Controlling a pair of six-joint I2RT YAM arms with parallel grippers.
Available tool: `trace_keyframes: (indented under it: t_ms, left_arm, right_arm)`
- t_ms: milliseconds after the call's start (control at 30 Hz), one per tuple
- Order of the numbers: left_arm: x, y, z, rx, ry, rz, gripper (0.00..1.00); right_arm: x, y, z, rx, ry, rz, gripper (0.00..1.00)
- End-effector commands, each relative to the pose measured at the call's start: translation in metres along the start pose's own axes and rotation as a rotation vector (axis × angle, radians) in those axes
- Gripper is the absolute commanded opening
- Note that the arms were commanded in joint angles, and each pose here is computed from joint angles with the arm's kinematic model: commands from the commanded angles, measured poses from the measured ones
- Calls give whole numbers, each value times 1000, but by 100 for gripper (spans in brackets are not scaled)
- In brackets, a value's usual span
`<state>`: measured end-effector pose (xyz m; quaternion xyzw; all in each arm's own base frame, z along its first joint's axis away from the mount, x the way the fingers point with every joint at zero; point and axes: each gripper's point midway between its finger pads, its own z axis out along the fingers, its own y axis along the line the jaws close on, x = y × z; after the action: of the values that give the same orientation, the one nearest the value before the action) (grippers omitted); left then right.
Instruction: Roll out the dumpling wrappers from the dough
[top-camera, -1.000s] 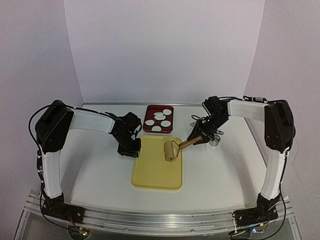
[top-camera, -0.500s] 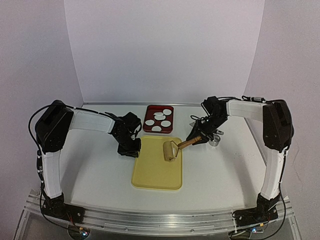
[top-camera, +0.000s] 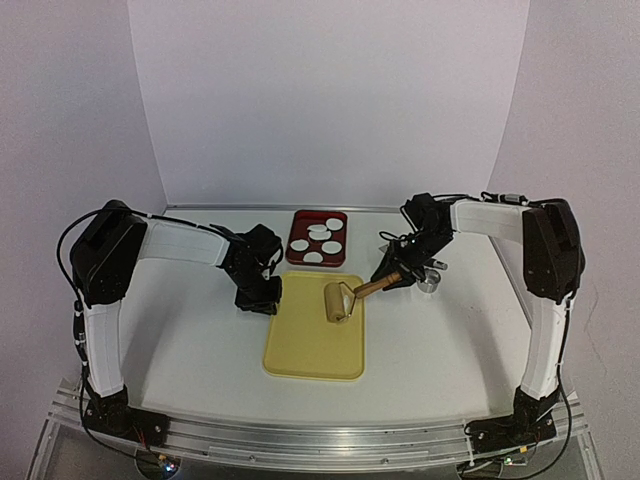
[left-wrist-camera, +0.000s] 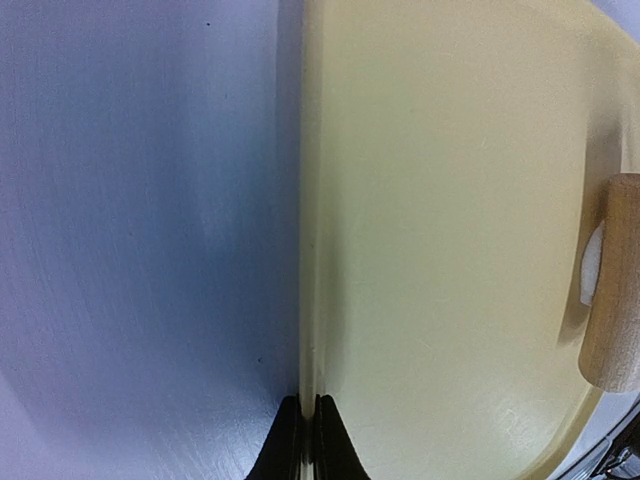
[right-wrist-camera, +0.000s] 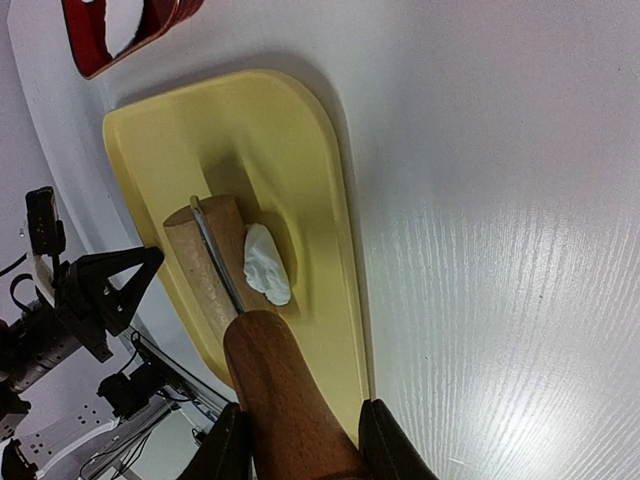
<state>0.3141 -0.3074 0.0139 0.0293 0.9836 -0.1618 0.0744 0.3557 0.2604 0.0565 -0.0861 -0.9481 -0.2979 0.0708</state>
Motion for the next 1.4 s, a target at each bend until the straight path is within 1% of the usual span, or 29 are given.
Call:
trace_keyframes:
  t_ms: [0,567,800,1100,1267,1367]
  left_arm:
    - [3,2,0,-5,-2,10,0]
    - [1,1,1,-6,2,-2,0]
    - [3,2,4,-8,12,-7,0]
    - [3,1,5,-8,18,-9,0]
    - [3,2,4,-14,18,-9,0]
    - [3,3,3,-18,15,-9,0]
  right_arm:
    - [28,-197,22,878,41,117,0]
    - [23,-191,27,862,47,91,0]
    - [16,-174,28,822,27,63,0]
    - [6,-137,24,743,-12,6,0]
    - [3,-95,16,637,-49,-59,0]
    - [1,-61,7,543,-78,-103,0]
